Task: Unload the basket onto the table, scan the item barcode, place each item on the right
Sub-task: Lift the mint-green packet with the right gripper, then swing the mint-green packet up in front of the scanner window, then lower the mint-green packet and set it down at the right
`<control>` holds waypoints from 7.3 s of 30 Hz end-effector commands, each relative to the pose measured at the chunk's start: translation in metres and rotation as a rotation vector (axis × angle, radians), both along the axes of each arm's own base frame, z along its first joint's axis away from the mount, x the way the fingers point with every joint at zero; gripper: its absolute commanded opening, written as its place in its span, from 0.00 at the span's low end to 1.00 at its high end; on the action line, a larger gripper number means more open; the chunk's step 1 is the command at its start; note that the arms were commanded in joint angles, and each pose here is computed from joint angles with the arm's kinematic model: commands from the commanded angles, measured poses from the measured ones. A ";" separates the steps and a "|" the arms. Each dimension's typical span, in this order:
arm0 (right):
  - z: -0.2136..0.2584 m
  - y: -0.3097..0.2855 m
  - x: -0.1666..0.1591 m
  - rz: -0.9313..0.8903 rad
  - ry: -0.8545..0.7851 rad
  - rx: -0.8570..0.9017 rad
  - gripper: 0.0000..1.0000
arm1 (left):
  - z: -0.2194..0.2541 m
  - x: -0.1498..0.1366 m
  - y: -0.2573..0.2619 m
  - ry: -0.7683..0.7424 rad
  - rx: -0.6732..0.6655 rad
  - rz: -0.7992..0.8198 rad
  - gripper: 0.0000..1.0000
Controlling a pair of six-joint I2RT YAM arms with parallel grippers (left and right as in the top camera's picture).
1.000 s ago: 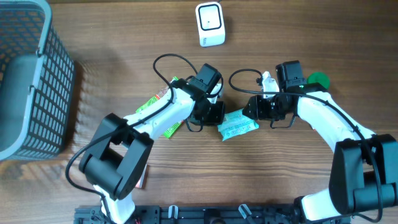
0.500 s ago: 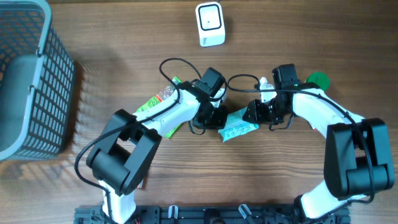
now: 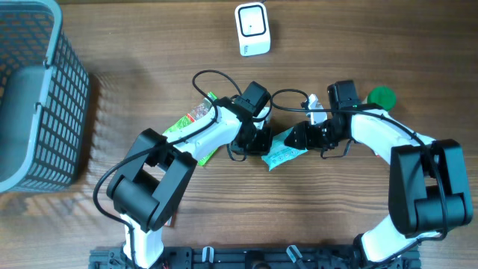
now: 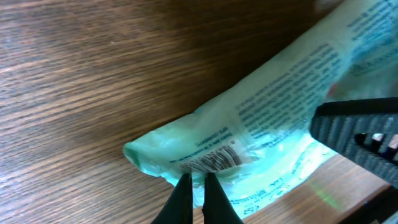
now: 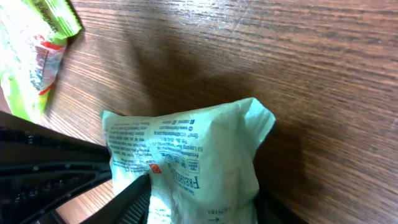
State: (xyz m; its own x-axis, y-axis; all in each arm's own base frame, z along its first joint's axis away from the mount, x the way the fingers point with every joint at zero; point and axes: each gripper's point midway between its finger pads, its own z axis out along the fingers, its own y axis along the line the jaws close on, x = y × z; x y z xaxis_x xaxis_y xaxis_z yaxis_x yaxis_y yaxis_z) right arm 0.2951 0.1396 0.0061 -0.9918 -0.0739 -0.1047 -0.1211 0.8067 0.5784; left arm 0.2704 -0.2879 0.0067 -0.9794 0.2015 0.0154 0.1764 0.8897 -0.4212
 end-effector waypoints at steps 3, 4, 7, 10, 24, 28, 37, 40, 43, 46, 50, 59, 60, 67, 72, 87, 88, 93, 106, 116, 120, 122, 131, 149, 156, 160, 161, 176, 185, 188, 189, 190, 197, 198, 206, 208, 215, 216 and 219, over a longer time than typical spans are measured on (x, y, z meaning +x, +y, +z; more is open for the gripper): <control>-0.004 0.011 -0.008 0.030 0.015 0.078 0.38 | -0.019 0.000 0.007 0.007 0.066 0.010 0.04; -0.004 0.012 -0.007 0.031 0.010 0.081 0.36 | -0.019 0.000 0.007 0.007 0.066 0.011 0.04; -0.003 0.012 -0.005 0.032 0.002 0.082 0.19 | -0.020 0.000 0.008 0.005 0.069 0.011 0.04; -0.003 0.012 -0.005 0.051 -0.013 0.081 0.04 | -0.020 0.001 0.008 0.002 0.071 0.011 0.04; 0.081 0.033 -0.014 0.188 -0.225 0.267 0.04 | 0.118 0.056 0.064 -0.366 0.034 0.198 0.04; 0.124 0.048 -0.024 0.268 -0.326 0.429 0.04 | 0.155 0.069 0.106 -0.452 0.045 0.313 0.04; 0.170 0.054 -0.037 0.305 -0.423 0.529 0.04 | 0.163 0.077 0.178 -0.410 0.083 0.498 0.04; 0.170 0.054 -0.037 0.301 -0.418 0.528 0.04 | 0.164 0.080 0.184 -0.413 0.085 0.515 0.08; 0.167 0.053 -0.034 0.263 -0.382 0.513 0.04 | 0.165 0.082 0.187 -0.419 0.084 0.524 0.39; 0.161 0.050 -0.028 0.201 -0.339 0.473 0.04 | 0.165 0.082 0.187 -0.418 0.084 0.524 0.63; 0.153 0.045 -0.021 0.172 -0.341 0.410 0.04 | 0.164 0.081 0.187 -0.414 0.086 0.523 1.00; 0.160 0.032 0.004 0.092 -0.373 0.281 0.04 | 0.164 0.081 0.187 -0.414 0.086 0.523 1.00; 0.163 0.031 0.006 0.082 -0.373 0.265 0.04 | 0.164 0.081 0.187 -0.414 0.086 0.523 1.00; 0.184 0.010 0.018 0.021 -0.414 0.099 0.04 | 0.164 0.081 0.187 -0.414 0.086 0.523 1.00; 0.215 -0.007 0.030 -0.031 -0.465 -0.024 0.04 | 0.164 0.081 0.187 -0.414 0.086 0.523 1.00; 0.380 0.002 0.074 -0.120 -0.928 -0.381 0.04 | 0.164 0.081 0.187 -0.415 0.086 0.523 1.00; 0.384 0.006 0.080 -0.121 -0.966 -0.411 0.04 | 0.164 0.081 0.187 -0.415 0.086 0.523 1.00; 0.386 0.024 0.104 -0.069 -1.110 -0.678 0.04 | 0.164 0.081 0.187 -0.415 0.086 0.523 1.00; 0.305 0.078 0.172 0.108 -1.141 -1.165 0.04 | 0.164 0.081 0.187 -0.415 0.086 0.523 1.00; 0.233 0.095 0.228 -0.066 -1.124 -1.097 0.04 | 0.164 0.081 0.187 -0.415 0.086 0.523 1.00; 0.205 0.090 0.249 -0.100 -1.101 -1.029 0.04 | 0.164 0.081 0.187 -0.415 0.086 0.523 1.00; 0.194 0.086 0.259 -0.112 -1.095 -1.010 0.04 | 0.164 0.081 0.187 -0.415 0.086 0.523 1.00; 0.140 0.090 0.291 0.103 -1.138 -1.082 0.04 | 0.164 0.081 0.187 -0.415 0.085 0.523 1.00; 0.146 0.090 0.306 0.330 -1.238 -1.359 0.05 | 0.164 0.081 0.187 -0.415 0.086 0.523 1.00; 0.160 0.102 0.306 0.407 -1.291 -1.431 0.04 | 0.164 0.081 0.187 -0.415 0.086 0.523 1.00; 0.142 0.111 0.300 0.372 -1.260 -1.316 0.04 | 0.164 0.081 0.187 -0.415 0.086 0.523 1.00; 0.138 0.111 0.298 0.343 -1.250 -1.285 0.04 | 0.164 0.081 0.187 -0.415 0.086 0.523 1.00; 0.237 0.033 0.282 0.068 -1.168 -1.267 0.04 | 0.164 0.081 0.187 -0.415 0.086 0.523 1.00; 0.267 -0.037 0.240 -0.177 -0.976 -1.152 0.04 | 0.164 0.081 0.187 -0.415 0.086 0.523 1.00; 0.256 -0.056 0.204 -0.291 -0.811 -1.043 0.04 | 0.164 0.081 0.187 -0.415 0.086 0.523 1.00; 0.246 -0.058 0.191 -0.275 -0.741 -0.995 0.04 | 0.164 0.081 0.187 -0.415 0.086 0.523 1.00; 0.233 -0.059 0.177 -0.228 -0.659 -0.945 0.04 | 0.164 0.081 0.187 -0.415 0.086 0.523 1.00; 0.142 -0.079 0.075 -0.015 -0.080 -0.657 0.04 | 0.164 0.081 0.187 -0.415 0.086 0.523 1.00; 0.130 -0.089 0.066 -0.018 -0.034 -0.682 0.04 | 0.164 0.081 0.187 -0.415 0.086 0.523 1.00; 0.076 -0.138 0.034 -0.063 0.117 -0.773 0.05 | 0.164 0.081 0.187 -0.415 0.086 0.523 1.00; 0.073 -0.145 0.036 -0.076 0.110 -0.792 0.24 | 0.164 0.081 0.187 -0.415 0.086 0.523 1.00; 0.075 -0.152 0.051 -0.105 0.052 -0.825 0.68 | 0.164 0.081 0.187 -0.415 0.086 0.523 1.00; 0.077 -0.152 0.054 -0.109 0.043 -0.823 0.68 | 0.164 0.081 0.187 -0.415 0.086 0.523 1.00; 0.084 -0.128 0.061 -0.110 0.027 -0.692 0.63 | 0.164 0.081 0.187 -0.415 0.086 0.523 1.00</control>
